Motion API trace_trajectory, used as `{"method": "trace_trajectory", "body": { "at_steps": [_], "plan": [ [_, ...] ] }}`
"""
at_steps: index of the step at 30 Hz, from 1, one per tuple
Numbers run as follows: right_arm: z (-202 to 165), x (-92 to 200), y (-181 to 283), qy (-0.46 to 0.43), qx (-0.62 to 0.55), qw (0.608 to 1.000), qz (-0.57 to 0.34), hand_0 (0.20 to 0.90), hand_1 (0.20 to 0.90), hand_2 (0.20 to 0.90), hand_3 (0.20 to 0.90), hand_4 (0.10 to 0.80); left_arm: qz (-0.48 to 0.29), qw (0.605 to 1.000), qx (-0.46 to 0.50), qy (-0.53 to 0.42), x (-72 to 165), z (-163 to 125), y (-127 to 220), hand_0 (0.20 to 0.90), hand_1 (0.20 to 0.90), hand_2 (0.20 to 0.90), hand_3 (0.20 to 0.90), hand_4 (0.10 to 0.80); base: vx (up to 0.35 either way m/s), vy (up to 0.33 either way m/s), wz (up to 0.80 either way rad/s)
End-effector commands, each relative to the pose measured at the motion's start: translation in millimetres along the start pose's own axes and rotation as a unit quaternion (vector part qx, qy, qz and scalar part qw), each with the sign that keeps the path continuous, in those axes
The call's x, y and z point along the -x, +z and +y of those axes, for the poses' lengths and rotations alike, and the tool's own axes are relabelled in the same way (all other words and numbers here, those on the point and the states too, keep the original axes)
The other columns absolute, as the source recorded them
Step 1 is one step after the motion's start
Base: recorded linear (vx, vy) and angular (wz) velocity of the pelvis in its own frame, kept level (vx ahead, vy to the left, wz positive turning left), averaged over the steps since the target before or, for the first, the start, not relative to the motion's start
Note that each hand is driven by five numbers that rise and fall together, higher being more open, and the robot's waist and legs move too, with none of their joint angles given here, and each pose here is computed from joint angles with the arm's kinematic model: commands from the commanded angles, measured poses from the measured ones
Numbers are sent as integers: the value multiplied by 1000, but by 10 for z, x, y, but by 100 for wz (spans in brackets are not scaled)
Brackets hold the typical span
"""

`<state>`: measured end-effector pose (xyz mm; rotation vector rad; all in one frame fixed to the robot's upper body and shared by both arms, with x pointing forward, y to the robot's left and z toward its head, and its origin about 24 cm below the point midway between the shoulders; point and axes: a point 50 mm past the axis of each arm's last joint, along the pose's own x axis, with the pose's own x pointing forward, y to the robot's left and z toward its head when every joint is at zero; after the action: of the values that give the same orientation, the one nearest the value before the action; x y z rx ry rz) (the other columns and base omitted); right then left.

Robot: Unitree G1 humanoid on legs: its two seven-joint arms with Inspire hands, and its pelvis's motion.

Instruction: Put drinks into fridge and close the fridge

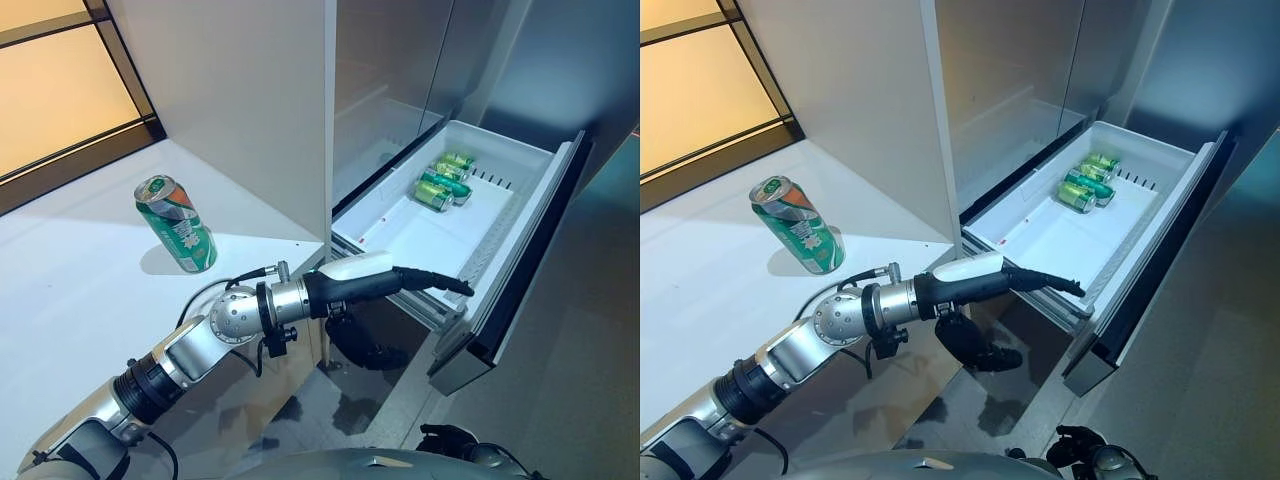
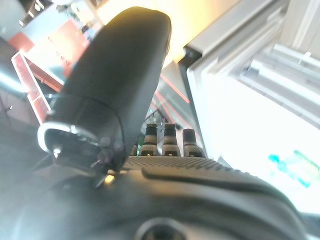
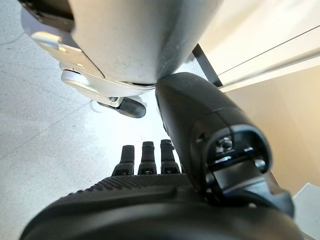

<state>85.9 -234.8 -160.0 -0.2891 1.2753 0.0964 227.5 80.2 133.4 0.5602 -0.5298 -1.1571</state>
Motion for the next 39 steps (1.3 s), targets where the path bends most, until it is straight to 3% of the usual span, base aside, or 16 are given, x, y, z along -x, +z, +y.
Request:
{"method": "trace_trajectory", "body": {
  "at_steps": [1, 9, 22, 29, 35, 39],
  "plan": [
    [267, -27, 26, 40, -5, 999, -7, 900, 900, 900, 900, 800, -167, 980, -54, 95, -70, 520, 552, 900, 900, 900, 900, 800, 0, 0, 0],
    [274, -25, -15, 40, -22, 999, -3, 900, 900, 900, 900, 800, -242, 941, -57, 231, 176, 782, 759, 900, 900, 900, 900, 800, 1, -5, 2],
    [308, -18, -93, 44, -31, 999, 3, 900, 900, 900, 900, 800, -270, 851, -130, 431, 608, 1038, 882, 900, 900, 900, 900, 800, 7, -8, 3],
    [312, -8, -150, 43, -43, 998, 8, 900, 900, 900, 900, 800, -152, 786, -200, 564, 961, 1205, 717, 900, 900, 900, 900, 800, 10, -5, 3],
    [268, -3, -159, 40, -49, 998, 9, 900, 900, 900, 900, 800, -69, 766, -190, 611, 1216, 1210, 509, 900, 900, 900, 900, 800, 7, 6, 2],
    [233, -5, -135, 38, -51, 998, 10, 900, 900, 900, 900, 800, -38, 765, -129, 629, 1352, 1198, 357, 900, 900, 900, 900, 800, 6, 5, 2]
  ]
}}
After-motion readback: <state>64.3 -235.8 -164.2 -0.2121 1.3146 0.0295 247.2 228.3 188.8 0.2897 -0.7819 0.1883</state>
